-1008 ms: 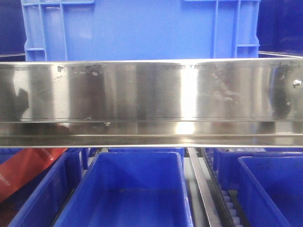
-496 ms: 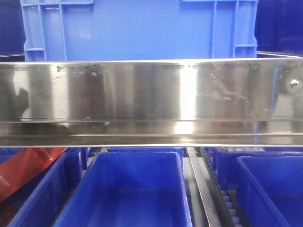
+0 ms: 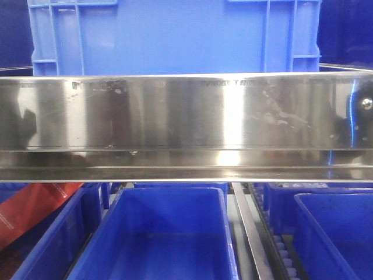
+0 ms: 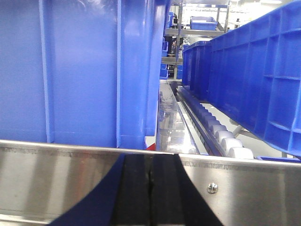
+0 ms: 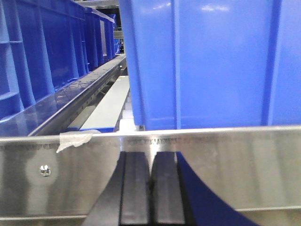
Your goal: Place cylindrical capacitor in blue bin on shelf
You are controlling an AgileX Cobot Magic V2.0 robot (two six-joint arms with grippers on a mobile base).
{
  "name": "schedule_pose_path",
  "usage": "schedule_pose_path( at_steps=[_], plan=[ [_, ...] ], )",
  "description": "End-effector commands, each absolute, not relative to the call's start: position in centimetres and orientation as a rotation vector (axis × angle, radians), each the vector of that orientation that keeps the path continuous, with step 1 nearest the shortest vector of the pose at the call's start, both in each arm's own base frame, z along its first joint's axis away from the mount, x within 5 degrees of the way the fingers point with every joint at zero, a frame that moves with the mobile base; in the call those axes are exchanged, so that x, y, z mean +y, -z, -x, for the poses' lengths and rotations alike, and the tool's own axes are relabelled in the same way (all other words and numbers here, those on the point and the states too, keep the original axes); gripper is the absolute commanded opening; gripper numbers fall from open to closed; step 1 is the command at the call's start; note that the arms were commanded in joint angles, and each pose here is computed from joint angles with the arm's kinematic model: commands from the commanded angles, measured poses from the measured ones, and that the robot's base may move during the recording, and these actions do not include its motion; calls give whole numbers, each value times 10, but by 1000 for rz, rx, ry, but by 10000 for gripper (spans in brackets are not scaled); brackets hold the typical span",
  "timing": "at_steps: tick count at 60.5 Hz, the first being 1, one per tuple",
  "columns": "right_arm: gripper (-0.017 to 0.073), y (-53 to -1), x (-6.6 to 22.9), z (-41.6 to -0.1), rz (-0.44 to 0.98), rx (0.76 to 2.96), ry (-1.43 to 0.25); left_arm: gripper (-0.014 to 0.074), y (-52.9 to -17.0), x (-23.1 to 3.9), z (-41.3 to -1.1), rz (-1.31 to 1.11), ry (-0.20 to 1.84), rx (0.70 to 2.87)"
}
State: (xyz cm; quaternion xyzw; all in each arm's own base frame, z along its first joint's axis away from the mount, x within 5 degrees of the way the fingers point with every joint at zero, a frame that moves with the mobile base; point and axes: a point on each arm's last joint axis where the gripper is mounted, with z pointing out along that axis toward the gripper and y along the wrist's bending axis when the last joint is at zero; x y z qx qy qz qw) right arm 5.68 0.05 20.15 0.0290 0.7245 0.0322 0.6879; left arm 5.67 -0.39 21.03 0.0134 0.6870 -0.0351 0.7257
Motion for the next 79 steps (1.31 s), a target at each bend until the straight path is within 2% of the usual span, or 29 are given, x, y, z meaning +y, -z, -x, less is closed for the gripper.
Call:
schedule_pose_path(
  at_steps=[1, 79],
  plan=[
    [-147, -203, 0, -56, -34, 1591, -35, -69, -212, -4, -56, -21, 82, 1493],
    [-147, -204, 0, -56, -32, 1586, -32, -69, -212, -4, -56, -21, 82, 1493]
  ],
)
